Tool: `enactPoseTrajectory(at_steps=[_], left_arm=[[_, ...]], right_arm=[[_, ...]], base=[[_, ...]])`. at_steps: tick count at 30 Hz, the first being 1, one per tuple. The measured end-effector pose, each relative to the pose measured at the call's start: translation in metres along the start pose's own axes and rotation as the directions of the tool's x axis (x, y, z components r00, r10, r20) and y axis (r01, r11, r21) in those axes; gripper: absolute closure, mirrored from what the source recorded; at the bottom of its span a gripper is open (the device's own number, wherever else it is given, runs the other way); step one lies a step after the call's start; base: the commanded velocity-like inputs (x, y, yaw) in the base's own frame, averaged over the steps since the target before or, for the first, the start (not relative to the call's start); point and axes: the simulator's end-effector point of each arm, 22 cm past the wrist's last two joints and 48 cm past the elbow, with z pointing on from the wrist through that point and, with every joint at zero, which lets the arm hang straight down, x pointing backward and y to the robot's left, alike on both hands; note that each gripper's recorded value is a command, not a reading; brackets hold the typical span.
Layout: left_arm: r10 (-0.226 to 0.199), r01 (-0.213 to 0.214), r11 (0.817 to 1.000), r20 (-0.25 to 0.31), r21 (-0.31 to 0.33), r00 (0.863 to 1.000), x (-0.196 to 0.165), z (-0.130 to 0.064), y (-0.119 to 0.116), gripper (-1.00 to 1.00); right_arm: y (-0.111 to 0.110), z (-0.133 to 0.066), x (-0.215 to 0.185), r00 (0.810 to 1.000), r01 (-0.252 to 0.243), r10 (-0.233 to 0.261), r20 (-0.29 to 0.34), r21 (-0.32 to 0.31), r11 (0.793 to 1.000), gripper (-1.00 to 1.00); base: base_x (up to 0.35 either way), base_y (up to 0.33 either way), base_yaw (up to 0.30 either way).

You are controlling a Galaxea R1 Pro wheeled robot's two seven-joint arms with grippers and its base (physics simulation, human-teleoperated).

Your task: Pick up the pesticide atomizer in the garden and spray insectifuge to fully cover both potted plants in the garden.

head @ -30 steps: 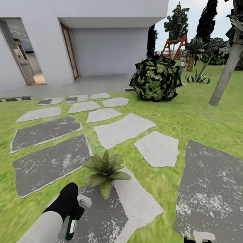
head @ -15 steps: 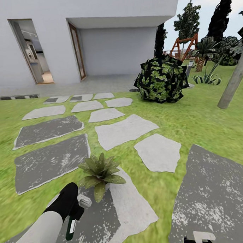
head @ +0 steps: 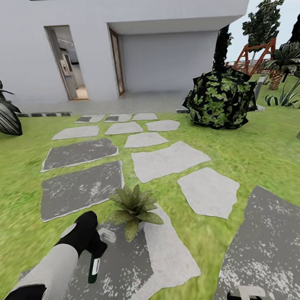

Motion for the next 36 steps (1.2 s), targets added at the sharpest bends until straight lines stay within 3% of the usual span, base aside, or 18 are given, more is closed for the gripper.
enactPoseTrajectory(at_steps=[2,5,11,15,26,36], left_arm=[[0.051,-0.051,0.999,-0.032,0.004,0.998,-0.008,-0.025,0.007,1.00],[0.095,-0.096,0.995,-0.107,-0.002,0.990,-0.015,-0.068,0.022,1.00],[0.090,-0.092,0.996,-0.138,-0.011,0.986,-0.031,-0.122,0.043,1.00],[0.085,-0.088,0.996,-0.168,-0.009,0.982,-0.023,-0.120,0.049,1.00],[0.087,-0.090,0.996,-0.158,-0.011,0.984,-0.026,-0.122,0.047,1.00],[0.095,-0.097,0.995,-0.163,-0.009,0.982,-0.027,-0.121,0.044,1.00]], right_arm=[[0.000,0.000,0.000,1.000,-0.001,0.001,0.000,0.000,1.000,-1.00],[-0.001,0.000,0.000,1.000,0.001,-0.001,0.001,0.000,1.000,-1.00],[-0.003,0.001,0.000,1.000,0.003,-0.003,0.002,0.002,1.000,-1.00],[-0.003,0.001,0.000,1.000,0.003,-0.003,0.002,0.002,1.000,-1.00],[-0.002,0.000,0.000,1.000,0.001,-0.001,0.002,0.001,1.000,-1.00],[-0.001,0.000,0.000,1.000,0.000,0.000,0.002,0.002,1.000,-1.00]], base=[[0.000,0.000,0.043],[0.000,0.000,0.007],[0.000,0.000,0.000],[0.000,0.000,0.000],[0.231,-0.005,0.000],[0.210,-0.244,0.127]])
